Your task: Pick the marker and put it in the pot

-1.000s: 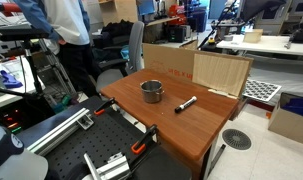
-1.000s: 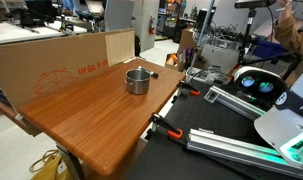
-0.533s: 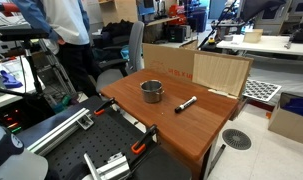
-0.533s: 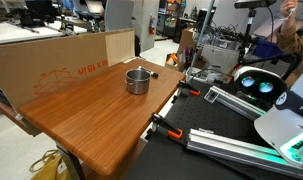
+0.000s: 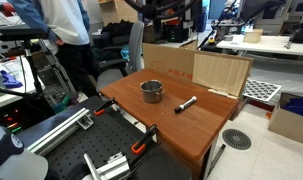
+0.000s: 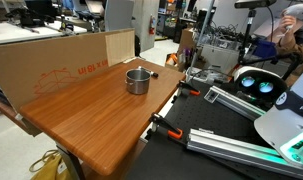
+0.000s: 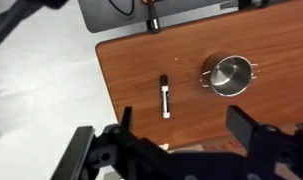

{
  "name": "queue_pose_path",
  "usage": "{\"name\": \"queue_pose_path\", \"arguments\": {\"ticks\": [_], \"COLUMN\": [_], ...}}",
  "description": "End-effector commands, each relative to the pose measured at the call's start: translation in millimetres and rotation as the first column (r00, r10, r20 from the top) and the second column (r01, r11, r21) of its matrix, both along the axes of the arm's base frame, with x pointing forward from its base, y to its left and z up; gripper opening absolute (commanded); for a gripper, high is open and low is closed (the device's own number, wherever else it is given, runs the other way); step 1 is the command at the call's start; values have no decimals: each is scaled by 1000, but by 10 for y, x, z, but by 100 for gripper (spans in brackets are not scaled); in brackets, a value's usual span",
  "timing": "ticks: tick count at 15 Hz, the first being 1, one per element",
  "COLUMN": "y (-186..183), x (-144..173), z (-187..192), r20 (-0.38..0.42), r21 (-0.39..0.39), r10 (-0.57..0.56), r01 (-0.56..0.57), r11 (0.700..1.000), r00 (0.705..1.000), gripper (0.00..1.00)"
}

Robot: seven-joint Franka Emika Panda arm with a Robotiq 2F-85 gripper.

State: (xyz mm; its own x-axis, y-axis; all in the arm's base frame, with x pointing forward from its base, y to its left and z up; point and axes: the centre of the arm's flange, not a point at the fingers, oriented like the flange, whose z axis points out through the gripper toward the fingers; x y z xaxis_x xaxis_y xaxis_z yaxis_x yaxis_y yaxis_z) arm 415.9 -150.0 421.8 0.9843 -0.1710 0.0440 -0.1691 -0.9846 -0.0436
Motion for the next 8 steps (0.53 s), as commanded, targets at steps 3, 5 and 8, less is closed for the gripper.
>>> {"name": "queue_pose_path", "arguments": {"ticks": [3, 5, 8], "y": [4, 16, 47], "x": [348, 484, 684], "z": [-471, -629, -861], "r20": [-9, -39, -73], "r21": [12, 11, 3], "r10": [-31, -32, -51], "r01": [31, 33, 52], "r11": [999, 999, 999], "r00": [999, 999, 996], "gripper": [100, 100, 100]}}
